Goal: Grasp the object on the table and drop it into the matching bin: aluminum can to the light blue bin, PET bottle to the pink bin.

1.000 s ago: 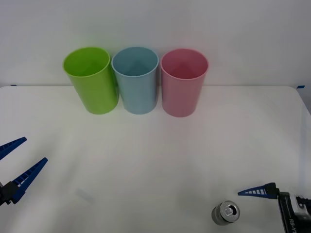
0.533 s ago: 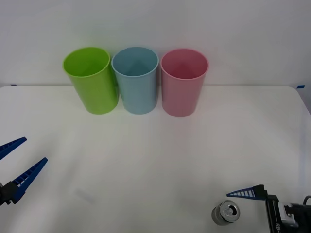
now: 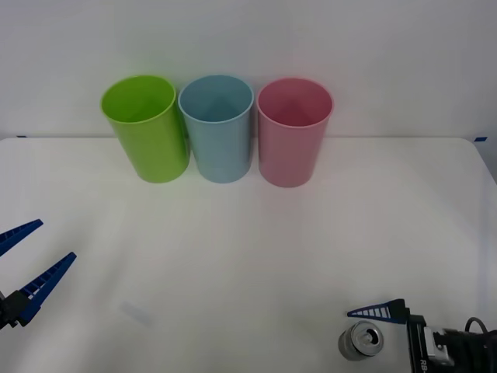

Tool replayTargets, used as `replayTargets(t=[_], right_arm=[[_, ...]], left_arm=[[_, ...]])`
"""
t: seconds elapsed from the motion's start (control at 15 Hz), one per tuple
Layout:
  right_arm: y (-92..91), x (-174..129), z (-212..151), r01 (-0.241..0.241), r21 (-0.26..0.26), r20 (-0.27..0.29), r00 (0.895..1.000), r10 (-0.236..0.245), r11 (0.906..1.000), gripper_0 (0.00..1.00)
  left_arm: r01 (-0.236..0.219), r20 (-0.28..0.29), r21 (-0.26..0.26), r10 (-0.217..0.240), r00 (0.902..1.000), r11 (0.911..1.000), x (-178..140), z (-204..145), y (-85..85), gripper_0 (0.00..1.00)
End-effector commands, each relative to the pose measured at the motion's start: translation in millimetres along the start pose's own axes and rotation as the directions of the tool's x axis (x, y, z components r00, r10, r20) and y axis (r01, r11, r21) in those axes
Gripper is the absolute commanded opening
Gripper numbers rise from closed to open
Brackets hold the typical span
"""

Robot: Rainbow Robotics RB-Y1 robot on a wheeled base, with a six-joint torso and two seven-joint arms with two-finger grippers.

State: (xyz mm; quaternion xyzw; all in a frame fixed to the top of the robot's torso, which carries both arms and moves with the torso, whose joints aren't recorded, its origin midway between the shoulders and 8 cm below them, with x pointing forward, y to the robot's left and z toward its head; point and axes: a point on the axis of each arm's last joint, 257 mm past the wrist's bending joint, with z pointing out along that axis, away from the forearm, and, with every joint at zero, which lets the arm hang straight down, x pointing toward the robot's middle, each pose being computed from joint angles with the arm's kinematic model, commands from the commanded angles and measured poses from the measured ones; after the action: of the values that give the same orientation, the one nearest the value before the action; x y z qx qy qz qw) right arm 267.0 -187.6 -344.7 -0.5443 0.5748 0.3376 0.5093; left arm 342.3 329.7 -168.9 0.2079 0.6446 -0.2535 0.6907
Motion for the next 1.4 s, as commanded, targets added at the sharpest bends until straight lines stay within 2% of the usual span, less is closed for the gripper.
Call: replayTargets(t=[0.07,0.53,0.6,0.67,0.73,1.4], right_arm=[[-3.2,1.6,2.2,-0.001,0.015,-0.004,1.0,0.001,0.9999,1.0],[-4.3,3.7,1.8,-0.003,0.024,-0.01,1.0,0.003,0.9997,1.0],[-4.3,3.7,1.8,0.002,0.024,-0.01,1.0,-0.002,0.9997,0.69],[-4.3,3.7,1.8,0.005,0.024,-0.01,1.0,-0.005,0.9997,0.06],[-4.5,3.3,1.8,0.008,0.025,-0.009,1.0,-0.008,0.9997,0.0],[-9.3,-4.4,3.8,0.016,0.031,0.016,1.0,-0.017,0.9994,0.0]], left_arm=[[0.0,0.0,0.0,0.0,1.0,1.0,0.0,0.0,0.0,1.0],[0.0,0.0,0.0,0.0,1.0,1.0,0.0,0.0,0.0,1.0],[0.0,0.0,0.0,0.0,1.0,1.0,0.0,0.0,0.0,1.0],[0.0,0.0,0.0,0.0,1.0,1.0,0.0,0.0,0.0,1.0],[0.0,0.0,0.0,0.0,1.0,1.0,0.0,0.0,0.0,1.0],[0.0,0.0,0.0,0.0,1.0,1.0,0.0,0.0,0.0,1.0]])
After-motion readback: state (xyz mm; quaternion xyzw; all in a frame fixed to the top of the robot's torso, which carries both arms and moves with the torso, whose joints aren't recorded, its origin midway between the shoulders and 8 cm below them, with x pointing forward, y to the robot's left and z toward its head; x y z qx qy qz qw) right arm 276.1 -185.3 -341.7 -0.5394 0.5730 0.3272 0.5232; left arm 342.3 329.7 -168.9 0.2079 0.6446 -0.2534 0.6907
